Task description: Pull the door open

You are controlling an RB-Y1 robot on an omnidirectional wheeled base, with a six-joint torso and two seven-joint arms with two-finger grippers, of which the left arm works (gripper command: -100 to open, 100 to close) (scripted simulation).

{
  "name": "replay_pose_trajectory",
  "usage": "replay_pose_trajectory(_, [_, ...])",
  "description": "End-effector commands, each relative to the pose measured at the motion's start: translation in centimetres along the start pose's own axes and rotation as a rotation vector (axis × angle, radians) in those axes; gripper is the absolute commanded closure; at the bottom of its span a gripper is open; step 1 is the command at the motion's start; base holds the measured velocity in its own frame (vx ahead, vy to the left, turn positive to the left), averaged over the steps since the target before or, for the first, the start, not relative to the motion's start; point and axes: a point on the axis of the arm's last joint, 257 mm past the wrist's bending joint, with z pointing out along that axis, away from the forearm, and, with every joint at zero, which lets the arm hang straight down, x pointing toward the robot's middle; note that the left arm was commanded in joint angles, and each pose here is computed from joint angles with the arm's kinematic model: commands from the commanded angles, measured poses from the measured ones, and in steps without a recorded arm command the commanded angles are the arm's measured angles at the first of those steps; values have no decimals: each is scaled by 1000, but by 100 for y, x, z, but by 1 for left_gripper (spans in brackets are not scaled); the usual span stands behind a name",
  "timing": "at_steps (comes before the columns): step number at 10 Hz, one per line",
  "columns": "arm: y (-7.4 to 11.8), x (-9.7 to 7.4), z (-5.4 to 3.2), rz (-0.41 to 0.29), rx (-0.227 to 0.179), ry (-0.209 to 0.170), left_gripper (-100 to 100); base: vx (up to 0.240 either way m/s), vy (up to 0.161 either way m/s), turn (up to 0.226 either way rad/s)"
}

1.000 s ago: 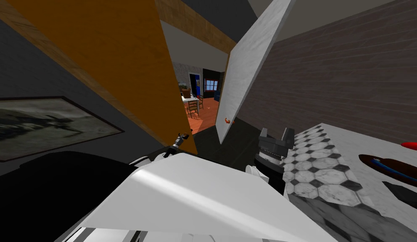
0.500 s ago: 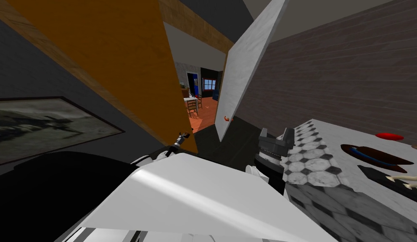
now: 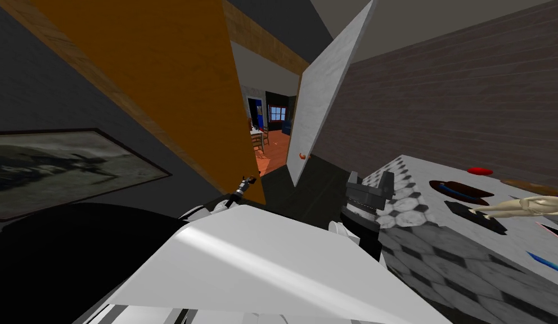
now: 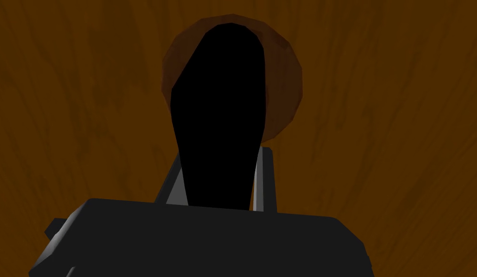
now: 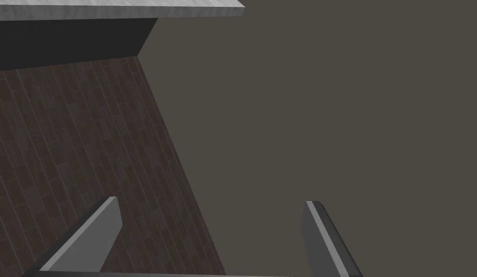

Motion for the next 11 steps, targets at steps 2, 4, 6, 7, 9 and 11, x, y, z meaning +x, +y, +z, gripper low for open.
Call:
replay_pose_trajectory(2, [-1, 118, 107, -8, 0, 9, 100, -143, 78, -76])
replay_pose_trajectory(4, [2, 96, 93, -6, -4, 4, 100, -88, 63, -47])
replay_pose_trajectory(6, [20, 1, -112, -6, -3, 16, 100, -161, 4, -233])
replay_pose_trajectory(7, [20, -19, -151, -6, -3, 18, 100, -196, 56, -158])
replay_pose_trajectory(9, [20, -60, -235, -6, -2, 23, 100, -145, 32, -116])
replay_pose_trajectory(11, [18, -119, -362, -6, -1, 31, 100, -143, 54, -167])
